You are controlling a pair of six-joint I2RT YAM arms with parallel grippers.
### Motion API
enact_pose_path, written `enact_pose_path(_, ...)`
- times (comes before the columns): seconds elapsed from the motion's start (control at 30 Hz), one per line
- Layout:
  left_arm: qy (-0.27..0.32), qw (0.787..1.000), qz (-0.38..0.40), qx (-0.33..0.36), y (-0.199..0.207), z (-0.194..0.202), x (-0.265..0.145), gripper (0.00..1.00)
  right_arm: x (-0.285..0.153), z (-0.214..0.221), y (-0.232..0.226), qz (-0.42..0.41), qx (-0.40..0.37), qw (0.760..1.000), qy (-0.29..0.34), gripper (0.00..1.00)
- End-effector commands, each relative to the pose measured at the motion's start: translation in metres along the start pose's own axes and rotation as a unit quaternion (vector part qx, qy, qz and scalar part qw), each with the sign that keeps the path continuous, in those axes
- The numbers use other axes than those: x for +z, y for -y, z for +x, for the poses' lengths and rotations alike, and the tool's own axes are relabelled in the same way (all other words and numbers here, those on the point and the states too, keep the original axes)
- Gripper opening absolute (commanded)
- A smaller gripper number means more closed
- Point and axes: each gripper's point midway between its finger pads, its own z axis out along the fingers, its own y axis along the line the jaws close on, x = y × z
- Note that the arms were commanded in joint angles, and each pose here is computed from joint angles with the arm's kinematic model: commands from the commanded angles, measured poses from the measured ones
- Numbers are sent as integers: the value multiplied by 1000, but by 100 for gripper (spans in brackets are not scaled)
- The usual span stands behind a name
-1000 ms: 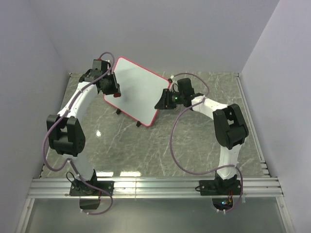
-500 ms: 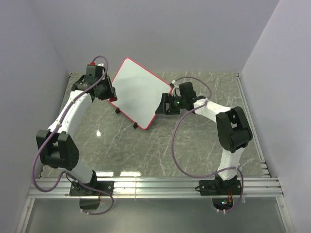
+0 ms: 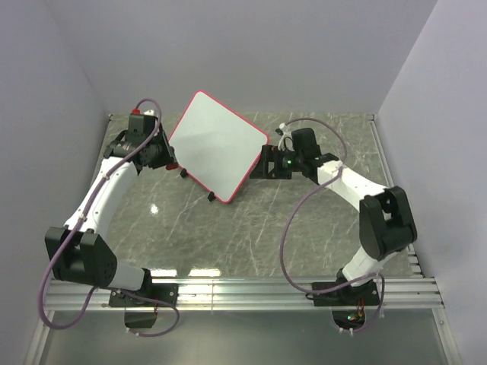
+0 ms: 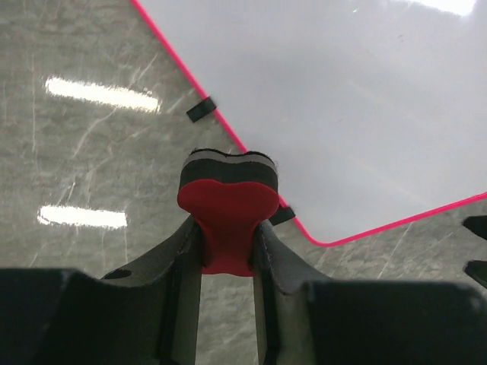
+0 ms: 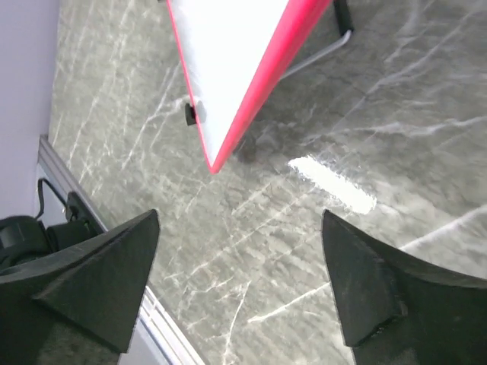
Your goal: Erase the whiteboard
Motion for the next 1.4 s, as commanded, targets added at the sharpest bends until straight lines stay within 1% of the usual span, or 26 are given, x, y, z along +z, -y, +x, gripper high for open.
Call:
enact_pose_path(0.0, 13, 1000, -19, -16, -12, 9, -14, 0, -25, -11, -2, 20, -10, 999, 46, 96)
enact_pose_path(0.03, 13, 999, -24, -19, -15, 13, -15, 0, -30, -13, -2, 25, -10, 998, 57, 99)
enact_pose_path(0.2, 4, 999, -40, -31, -32, 43, -25, 0, -45, -13, 4, 60, 3, 995, 80, 99)
enact_pose_path(0.27, 6, 998, -42, -40, -37, 51, -33, 0, -59, -18, -7, 55, 7, 994, 98, 99)
enact_pose_path(0.33, -12, 997, -49, -52, -43, 69, -32, 0, -74, -19, -22, 42, 3, 993, 113, 99)
enact_pose_path(0.43, -42, 992, -95, -77, -64, 98, -35, 1, -95, -13, -39, 28, 3, 992, 124, 99)
enact_pose_path(0.47, -60, 985, -122, -101, -74, 113, -38, 4, -98, -7, -40, 25, 8, 992, 123, 99)
enact_pose_path(0.5, -72, 981, -145, -110, -83, 126, -38, 9, -102, -3, -42, 25, 8, 992, 122, 99)
enact_pose_path(0.53, -80, 976, -156, -128, -86, 133, -38, 26, -114, -2, -50, 18, 2, 991, 135, 99)
enact_pose_path(0.57, -93, 972, -168, -133, -92, 146, -38, 32, -116, 5, -50, 15, 6, 991, 132, 99)
enact_pose_path(0.6, -100, 971, -168, -139, -92, 152, -39, 41, -119, 11, -51, 15, 7, 991, 130, 99)
enact_pose_path(0.63, -103, 970, -168, -144, -93, 156, -40, 46, -126, 13, -55, 12, 5, 991, 134, 99)
enact_pose_path(0.77, -109, 969, -147, -167, -87, 166, -35, 58, -129, 34, -48, 18, 15, 991, 128, 99)
enact_pose_path(0.8, -116, 967, -151, -168, -88, 170, -33, 69, -130, 35, -48, 18, 16, 991, 131, 99)
enact_pose_path(0.87, -130, 964, -156, -173, -89, 176, -31, 72, -133, 39, -48, 17, 20, 991, 134, 99)
enact_pose_path(0.93, -131, 963, -158, -175, -89, 177, -33, 86, -138, 41, -50, 18, 19, 990, 140, 99)
enact_pose_path(1.0, -122, 965, -156, -174, -88, 172, -38, 94, -142, 42, -50, 25, 17, 990, 140, 99)
enact_pose_path(1.03, -121, 965, -155, -171, -88, 170, -41, 94, -144, 41, -50, 27, 16, 989, 144, 99)
enact_pose_path(1.07, -105, 970, -137, -170, -81, 159, -46, 93, -148, 40, -52, 31, 15, 989, 147, 99)
enact_pose_path(1.1, -93, 974, -122, -167, -76, 152, -49, 91, -151, 40, -51, 37, 17, 988, 150, 99)
enact_pose_path(1.13, -82, 977, -108, -162, -71, 144, -53, 89, -159, 34, -54, 44, 17, 985, 167, 99)
enact_pose_path(1.17, -55, 981, -87, -162, -61, 125, -65, 88, -163, 33, -55, 48, 19, 983, 174, 99)
enact_pose_path(1.23, -31, 987, -55, -149, -48, 105, -78, 86, -180, 25, -60, 61, 21, 977, 205, 99)
enact_pose_path(1.27, 0, 989, -25, -147, -34, 82, -94, 86, -187, 26, -61, 67, 24, 975, 211, 99)
enact_pose_path(1.3, 17, 990, -11, -142, -28, 69, -102, 92, -197, 23, -65, 69, 21, 971, 228, 99)
enact_pose_path(1.37, 61, 989, 16, -130, -14, 37, -127, 98, -213, 18, -68, 85, 23, 963, 253, 99)
